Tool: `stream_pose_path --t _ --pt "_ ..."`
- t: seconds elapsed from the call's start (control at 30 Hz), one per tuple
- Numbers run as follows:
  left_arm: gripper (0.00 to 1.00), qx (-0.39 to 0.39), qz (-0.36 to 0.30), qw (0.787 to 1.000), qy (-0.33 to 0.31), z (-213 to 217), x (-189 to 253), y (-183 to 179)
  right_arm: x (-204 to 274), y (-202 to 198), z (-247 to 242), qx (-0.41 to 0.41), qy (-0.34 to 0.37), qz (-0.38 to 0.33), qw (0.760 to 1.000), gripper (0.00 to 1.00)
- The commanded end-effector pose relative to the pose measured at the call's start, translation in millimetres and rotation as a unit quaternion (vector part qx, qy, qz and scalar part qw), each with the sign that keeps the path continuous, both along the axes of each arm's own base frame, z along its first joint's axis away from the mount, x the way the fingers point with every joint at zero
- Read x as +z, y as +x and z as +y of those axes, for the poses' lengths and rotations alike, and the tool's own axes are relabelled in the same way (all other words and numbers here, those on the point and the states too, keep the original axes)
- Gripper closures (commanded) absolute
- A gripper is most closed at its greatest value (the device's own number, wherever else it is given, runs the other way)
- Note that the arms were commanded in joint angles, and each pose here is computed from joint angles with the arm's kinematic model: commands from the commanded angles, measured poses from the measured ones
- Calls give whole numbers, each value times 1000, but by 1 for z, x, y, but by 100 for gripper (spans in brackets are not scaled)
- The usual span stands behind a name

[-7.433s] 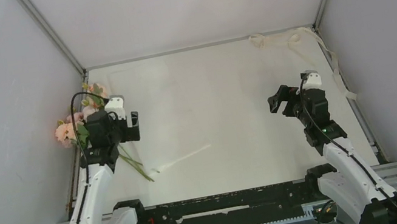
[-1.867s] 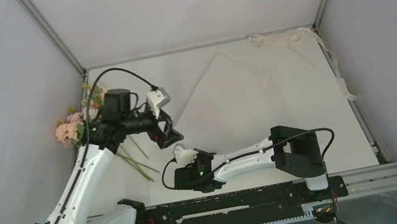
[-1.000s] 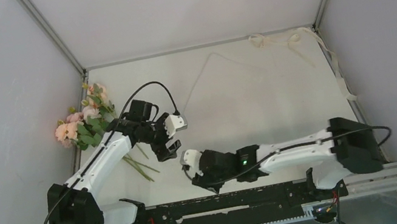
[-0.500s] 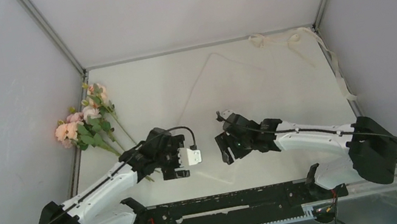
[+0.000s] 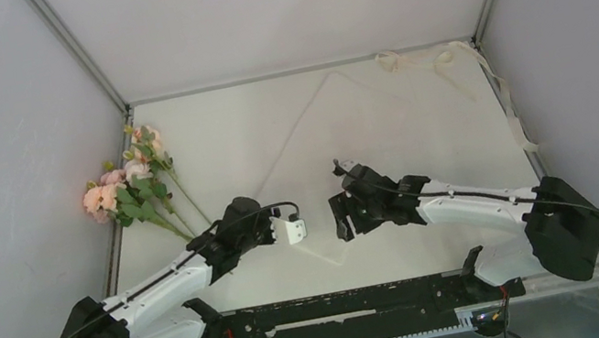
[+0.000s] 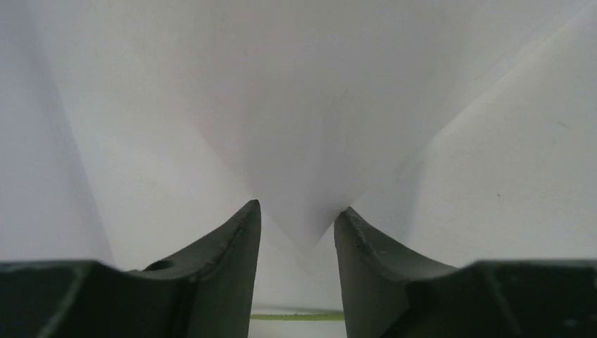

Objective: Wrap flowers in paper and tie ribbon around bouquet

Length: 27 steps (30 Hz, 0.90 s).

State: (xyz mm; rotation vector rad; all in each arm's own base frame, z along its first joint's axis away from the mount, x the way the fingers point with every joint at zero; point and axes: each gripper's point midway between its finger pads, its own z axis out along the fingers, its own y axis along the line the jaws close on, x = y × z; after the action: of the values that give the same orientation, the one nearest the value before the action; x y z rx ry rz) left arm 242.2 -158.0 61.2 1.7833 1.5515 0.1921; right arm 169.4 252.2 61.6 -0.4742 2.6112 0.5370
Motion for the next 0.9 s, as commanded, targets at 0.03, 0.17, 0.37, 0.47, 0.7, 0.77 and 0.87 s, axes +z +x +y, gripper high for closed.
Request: stream_pose_path --t 0.03,0.17,0.37,0.47,0.7,0.77,0.87 --pt "92 44 -46 995 -75 -16 28 23 28 22 -10 -37 48 -28 998 25" --pt "100 101 -62 984 -132 -22 54 42 44 41 -37 -85 56 -46 994 25" --pt "100 225 47 922 -311 -11 104 79 74 81 -91 -187 101 -86 973 25" --pt "100 270 105 872 -396 3 123 98 86 104 -115 -227 125 -109 960 25" --pt "100 359 270 695 -561 36 126 126 87 171 -176 -348 174 -128 912 25" --pt "100 382 283 654 -588 57 121 138 87 188 -185 -361 161 -130 909 27" --pt "100 423 306 612 -595 75 99 145 85 200 -169 -329 143 -120 926 28"
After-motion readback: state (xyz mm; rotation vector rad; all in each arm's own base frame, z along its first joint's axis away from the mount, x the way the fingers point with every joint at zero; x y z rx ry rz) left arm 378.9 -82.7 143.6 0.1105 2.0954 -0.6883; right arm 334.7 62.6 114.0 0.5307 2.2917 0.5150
